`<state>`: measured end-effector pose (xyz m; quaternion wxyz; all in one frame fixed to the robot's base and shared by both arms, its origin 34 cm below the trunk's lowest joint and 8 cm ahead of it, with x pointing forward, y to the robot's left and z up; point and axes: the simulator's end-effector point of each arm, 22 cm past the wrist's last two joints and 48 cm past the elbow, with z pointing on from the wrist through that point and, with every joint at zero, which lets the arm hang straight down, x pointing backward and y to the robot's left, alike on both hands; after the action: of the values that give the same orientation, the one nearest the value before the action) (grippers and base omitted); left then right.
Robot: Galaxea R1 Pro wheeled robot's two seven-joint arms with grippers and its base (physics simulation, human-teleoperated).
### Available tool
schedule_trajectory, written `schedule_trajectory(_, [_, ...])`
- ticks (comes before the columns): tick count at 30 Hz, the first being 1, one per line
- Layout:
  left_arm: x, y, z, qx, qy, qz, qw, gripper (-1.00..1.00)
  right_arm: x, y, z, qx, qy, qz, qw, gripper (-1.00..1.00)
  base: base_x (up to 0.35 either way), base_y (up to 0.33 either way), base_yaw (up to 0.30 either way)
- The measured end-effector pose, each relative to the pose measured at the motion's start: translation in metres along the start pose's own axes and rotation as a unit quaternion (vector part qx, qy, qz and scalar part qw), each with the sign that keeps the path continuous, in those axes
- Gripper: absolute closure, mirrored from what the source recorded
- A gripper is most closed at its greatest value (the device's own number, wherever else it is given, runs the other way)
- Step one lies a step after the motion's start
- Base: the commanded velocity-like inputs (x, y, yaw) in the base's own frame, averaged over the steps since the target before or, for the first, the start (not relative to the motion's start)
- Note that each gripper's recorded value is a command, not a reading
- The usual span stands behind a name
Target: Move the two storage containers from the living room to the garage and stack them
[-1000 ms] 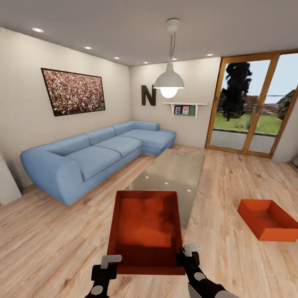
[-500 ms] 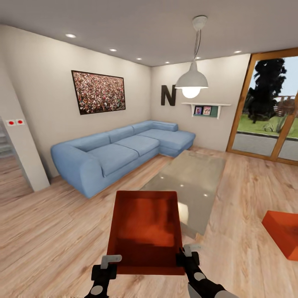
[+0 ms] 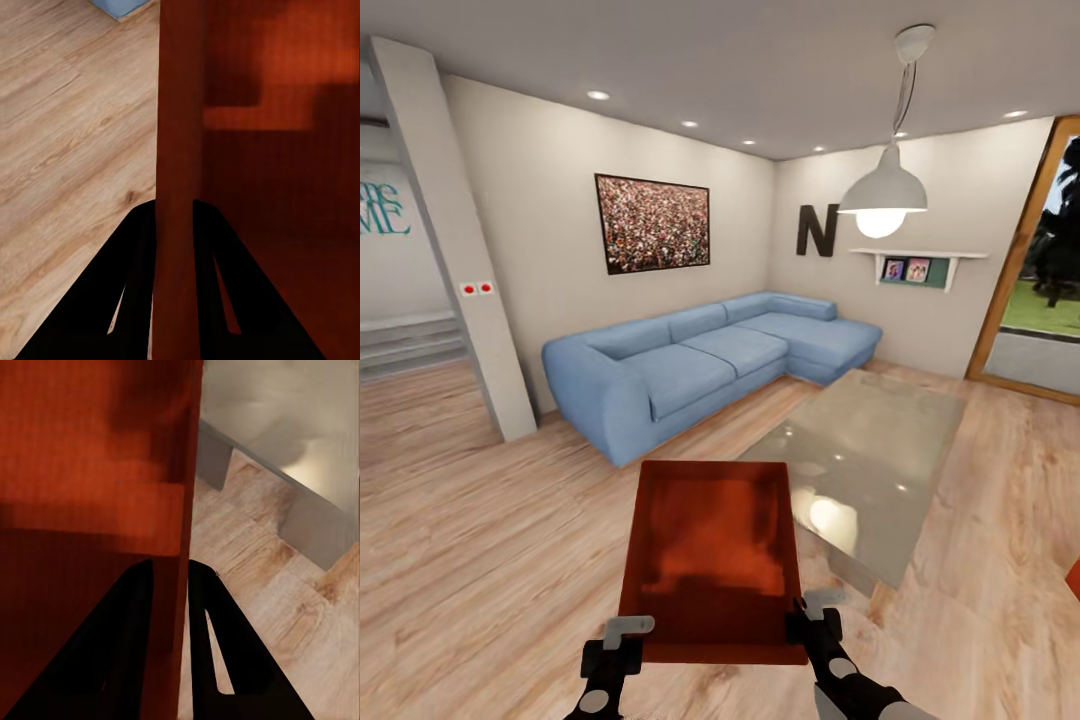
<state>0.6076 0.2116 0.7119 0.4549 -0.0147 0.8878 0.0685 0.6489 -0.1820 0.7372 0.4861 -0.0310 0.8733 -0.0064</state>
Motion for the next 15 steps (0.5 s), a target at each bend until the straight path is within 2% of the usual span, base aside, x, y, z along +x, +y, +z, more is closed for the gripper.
schedule_trajectory(15, [-0.0004, -0.0002, -0.0001, -0.001, -0.001, 0.0, 1.0, 1.0, -0.0003, -0.0003, 0.0001, 0.0, 0.0, 0.0, 1.0, 1.0, 0.0, 0.0, 0.3])
